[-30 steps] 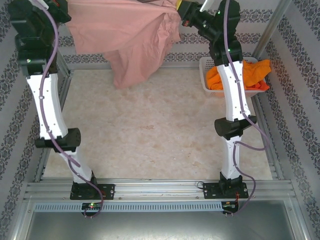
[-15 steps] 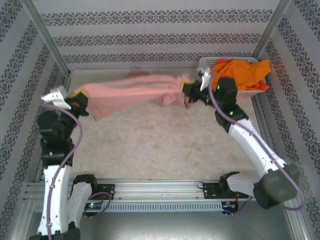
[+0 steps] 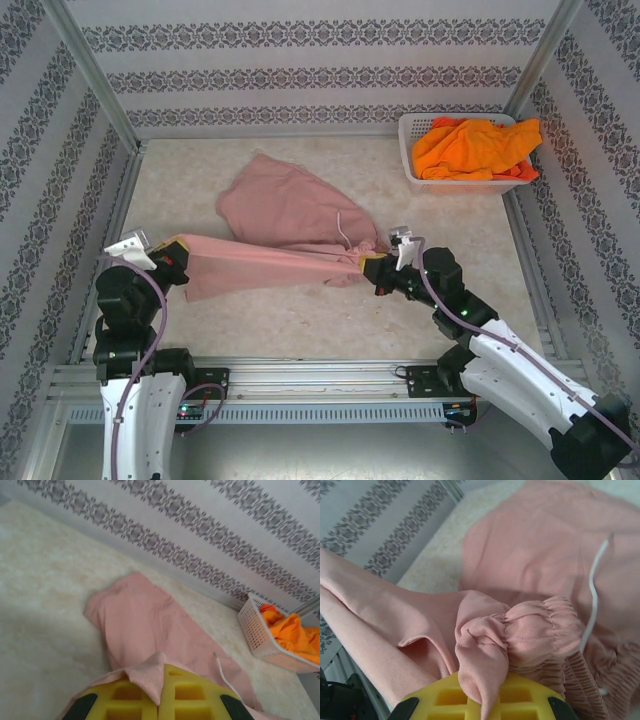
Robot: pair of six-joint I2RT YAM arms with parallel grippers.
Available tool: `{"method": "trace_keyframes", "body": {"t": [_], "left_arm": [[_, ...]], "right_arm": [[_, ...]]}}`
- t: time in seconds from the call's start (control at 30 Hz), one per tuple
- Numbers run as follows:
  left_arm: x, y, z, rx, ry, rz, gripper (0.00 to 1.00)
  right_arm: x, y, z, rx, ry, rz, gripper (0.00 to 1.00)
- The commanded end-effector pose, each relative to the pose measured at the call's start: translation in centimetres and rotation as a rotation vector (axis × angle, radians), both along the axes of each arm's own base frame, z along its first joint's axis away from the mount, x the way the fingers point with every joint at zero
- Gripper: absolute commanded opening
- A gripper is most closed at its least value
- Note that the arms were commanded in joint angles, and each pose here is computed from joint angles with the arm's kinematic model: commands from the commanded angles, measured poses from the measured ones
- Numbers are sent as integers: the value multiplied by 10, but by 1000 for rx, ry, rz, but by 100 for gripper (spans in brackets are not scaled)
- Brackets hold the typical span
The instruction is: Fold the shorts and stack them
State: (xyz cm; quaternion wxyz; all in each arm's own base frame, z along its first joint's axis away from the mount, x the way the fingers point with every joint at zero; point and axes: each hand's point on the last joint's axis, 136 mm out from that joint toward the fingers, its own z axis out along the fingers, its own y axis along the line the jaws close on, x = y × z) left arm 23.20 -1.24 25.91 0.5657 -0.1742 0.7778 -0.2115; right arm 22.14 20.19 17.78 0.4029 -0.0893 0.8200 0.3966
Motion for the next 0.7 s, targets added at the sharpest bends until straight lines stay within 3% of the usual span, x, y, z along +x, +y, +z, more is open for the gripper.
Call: {"method": "trace_keyframes", "body": {"t": [0.0, 0.2, 0.37, 0.47, 0.67], "left_arm": [[14, 26, 29, 52, -52, 128, 0], [69, 19, 73, 50, -96, 34, 0], [133, 3, 98, 129, -69, -54, 0], [172, -12, 106, 205, -62, -92, 0], [242, -25, 116, 238, -81, -110, 0]], "right_arm": [[12, -23, -29, -63, 143, -180, 1], [22, -27, -42, -127, 320, -282, 4], [29, -27, -58, -16, 498, -420, 3], [39, -32, -54, -8, 505, -477, 3], [65, -62, -41, 47, 489, -606, 5]]}}
